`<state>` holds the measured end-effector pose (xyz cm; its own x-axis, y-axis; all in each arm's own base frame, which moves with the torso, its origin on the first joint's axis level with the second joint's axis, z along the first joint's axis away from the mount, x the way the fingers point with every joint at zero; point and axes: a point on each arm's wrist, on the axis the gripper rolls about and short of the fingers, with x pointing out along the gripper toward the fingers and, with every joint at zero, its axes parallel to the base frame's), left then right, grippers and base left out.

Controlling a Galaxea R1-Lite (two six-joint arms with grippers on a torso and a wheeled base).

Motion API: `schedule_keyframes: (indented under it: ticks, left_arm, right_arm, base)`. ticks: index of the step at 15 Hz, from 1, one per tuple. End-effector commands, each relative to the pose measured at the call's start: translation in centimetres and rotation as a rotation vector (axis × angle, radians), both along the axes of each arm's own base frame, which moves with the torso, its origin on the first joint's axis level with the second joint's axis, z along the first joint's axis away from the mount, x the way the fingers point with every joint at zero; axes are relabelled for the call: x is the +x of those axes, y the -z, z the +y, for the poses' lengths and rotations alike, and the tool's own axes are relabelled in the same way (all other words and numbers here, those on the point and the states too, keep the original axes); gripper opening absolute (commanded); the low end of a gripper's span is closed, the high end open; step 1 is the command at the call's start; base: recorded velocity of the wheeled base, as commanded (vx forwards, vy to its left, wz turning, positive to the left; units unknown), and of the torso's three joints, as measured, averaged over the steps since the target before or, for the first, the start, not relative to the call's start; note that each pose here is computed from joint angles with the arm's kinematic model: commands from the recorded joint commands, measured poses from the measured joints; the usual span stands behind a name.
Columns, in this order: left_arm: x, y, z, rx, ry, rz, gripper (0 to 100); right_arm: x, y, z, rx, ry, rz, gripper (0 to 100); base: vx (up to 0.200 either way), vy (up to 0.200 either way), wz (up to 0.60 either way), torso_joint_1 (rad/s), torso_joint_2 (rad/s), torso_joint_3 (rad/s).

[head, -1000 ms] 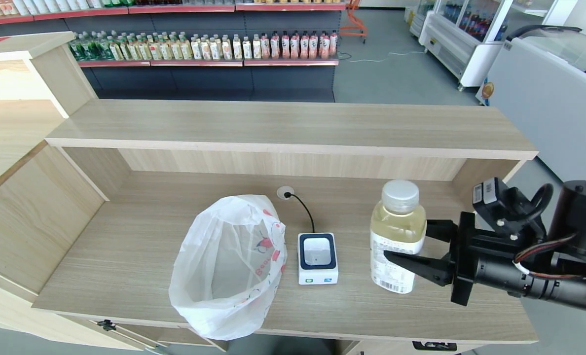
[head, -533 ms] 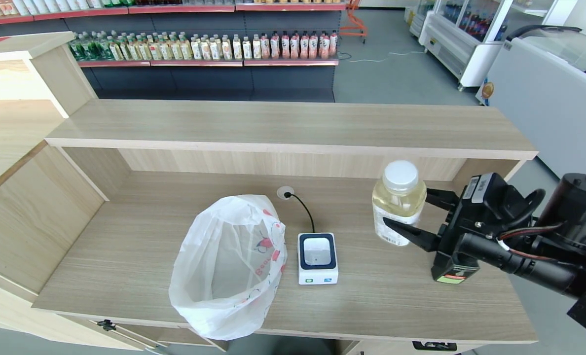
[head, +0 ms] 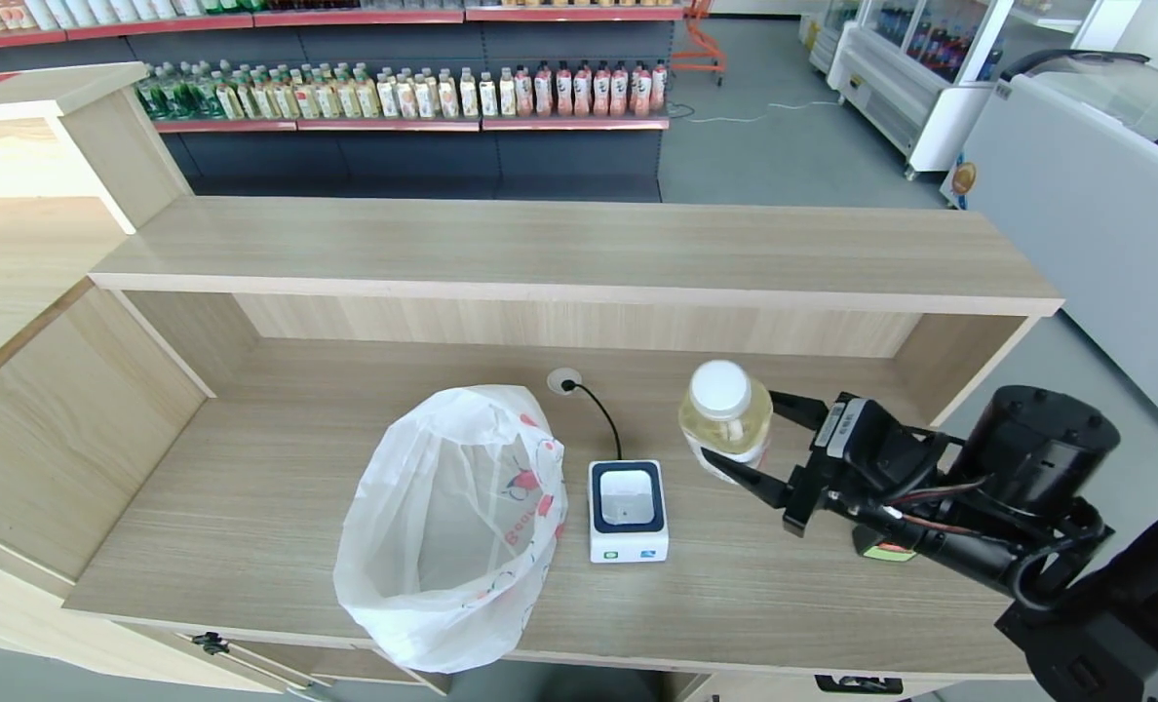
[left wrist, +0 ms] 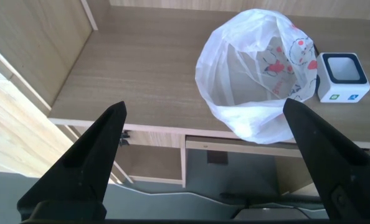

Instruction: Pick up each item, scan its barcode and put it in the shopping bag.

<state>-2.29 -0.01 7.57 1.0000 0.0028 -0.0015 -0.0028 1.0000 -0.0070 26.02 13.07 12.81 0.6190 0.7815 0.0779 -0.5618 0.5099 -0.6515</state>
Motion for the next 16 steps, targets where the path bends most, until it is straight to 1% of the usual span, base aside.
schedule_keyframes:
  ticks: [1, 2, 7, 12, 16]
  left_arm:
    - [0.0, 0.0, 0.0, -0.001, 0.000, 0.000, 100]
    - [0.0, 0.0, 0.0, -0.001, 0.000, 0.000, 100]
    - [0.0, 0.0, 0.0, 0.001, 0.000, 0.000, 100]
    - [0.0, 0.0, 0.0, 0.001, 0.000, 0.000, 100]
    - [0.0, 0.0, 0.0, -0.001, 0.001, -0.001, 100]
  right_arm:
    - [0.5, 1.1, 0.2, -0.025, 0.003, 0.019, 0]
    - [0.6, 1.3, 0.3, -0.033, 0.005, 0.020, 0]
    - [1.6, 2.1, 0.7, -0.123, 0.023, -0.074, 0]
    - [1.6, 2.1, 0.8, -0.128, 0.023, -0.076, 0]
    - [1.6, 2.2, 0.8, -0.128, 0.023, -0.075, 0]
  base:
    - [0.000, 0.000, 0.00, 0.000, 0.00, 0.000]
    - [0.000, 0.000, 0.00, 0.000, 0.00, 0.000]
    - [0.000, 0.000, 0.00, 0.000, 0.00, 0.000]
    - [0.000, 0.000, 0.00, 0.000, 0.00, 0.000]
    - [0.000, 0.200, 0.00, 0.005, 0.00, 0.000]
